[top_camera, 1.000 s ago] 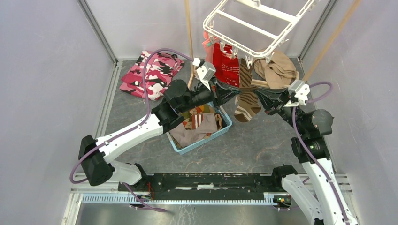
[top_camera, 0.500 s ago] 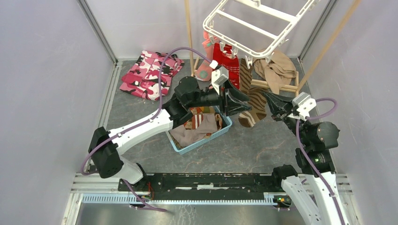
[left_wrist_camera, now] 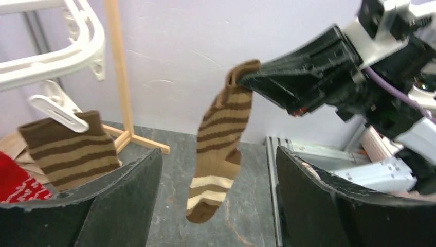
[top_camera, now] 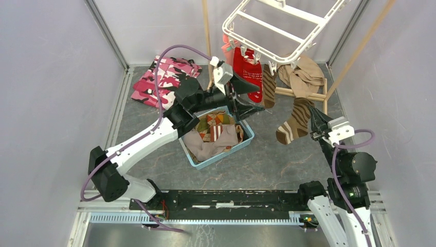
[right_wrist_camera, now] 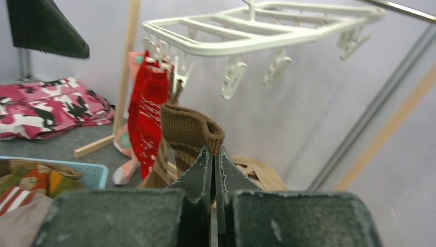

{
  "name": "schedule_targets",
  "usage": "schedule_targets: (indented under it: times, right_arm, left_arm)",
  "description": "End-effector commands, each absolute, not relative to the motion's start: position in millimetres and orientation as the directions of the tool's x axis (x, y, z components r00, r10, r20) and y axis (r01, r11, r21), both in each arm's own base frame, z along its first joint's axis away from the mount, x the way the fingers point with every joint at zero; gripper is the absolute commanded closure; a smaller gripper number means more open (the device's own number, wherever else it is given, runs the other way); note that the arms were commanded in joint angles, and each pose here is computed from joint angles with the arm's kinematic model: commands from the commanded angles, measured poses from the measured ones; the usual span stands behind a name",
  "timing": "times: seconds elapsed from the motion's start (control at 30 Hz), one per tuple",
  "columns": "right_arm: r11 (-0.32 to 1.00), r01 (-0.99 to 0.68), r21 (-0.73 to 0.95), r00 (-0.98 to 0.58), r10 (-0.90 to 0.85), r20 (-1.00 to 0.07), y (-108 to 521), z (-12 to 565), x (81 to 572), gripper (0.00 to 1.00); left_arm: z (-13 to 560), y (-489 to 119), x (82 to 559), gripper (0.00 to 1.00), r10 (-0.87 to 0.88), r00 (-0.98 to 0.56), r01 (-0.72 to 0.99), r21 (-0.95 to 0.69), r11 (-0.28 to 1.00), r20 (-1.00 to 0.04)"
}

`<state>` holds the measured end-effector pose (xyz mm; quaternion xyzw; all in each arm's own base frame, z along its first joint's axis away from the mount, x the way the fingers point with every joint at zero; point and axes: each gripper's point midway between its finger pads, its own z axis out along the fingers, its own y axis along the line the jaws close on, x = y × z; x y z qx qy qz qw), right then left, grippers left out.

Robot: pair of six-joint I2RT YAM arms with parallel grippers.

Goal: Clip the socks to the hanger
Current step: Open the clamp at the hanger.

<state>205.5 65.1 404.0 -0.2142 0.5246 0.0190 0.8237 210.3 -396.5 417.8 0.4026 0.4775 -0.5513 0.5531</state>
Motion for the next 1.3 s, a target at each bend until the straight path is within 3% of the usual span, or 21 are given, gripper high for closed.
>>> schedule_targets:
  times: [0.0,0.2,0.6,0.73,0.87,1.03,1.27]
  right_arm:
    - [0.957,-0.1,-0.274,0.356,-0.223,-0.908,33,386,221,1.0]
    - [0.986,-0.002,-0.169,0.313,-0.159,-0.936,14,385,234,1.0]
    - [0.995,-0.093,0.046,0.221,0.065,-0.973,35,374,266,1.0]
    - [0.992,-0.057,0.108,0.19,0.117,-0.975,30,362,271,1.0]
    - [0.997,-0.016,0.08,0.105,0.081,-0.991,25,355,276,1.0]
    - [0.995,0.064,0.07,0.104,0.063,-0.993,8,354,268,1.0]
    - [0.997,0.002,0.072,0.107,0.071,-0.992,19,338,268,1.0]
  left_arm:
    - [453,-402,231,0.13,-0.323,-0.152,0.975,-0.196,0.108,-0.934]
    - [461,-421,252,0.17,-0.389,-0.316,0.906,-0.397,0.147,-0.865]
    - [427,-441,281,0.1,-0.411,-0.298,0.782,-0.468,0.413,-0.861]
    - [417,-440,277,0.1,-0.467,-0.256,0.78,-0.466,0.417,-0.846]
    - [408,-448,281,0.1,-0.497,-0.203,0.773,-0.45,0.447,-0.843]
    - [398,-457,276,0.14,-0.538,-0.151,0.801,-0.421,0.425,-0.829]
    - [388,-475,262,0.16,-0.548,-0.079,0.835,-0.356,0.42,-0.833]
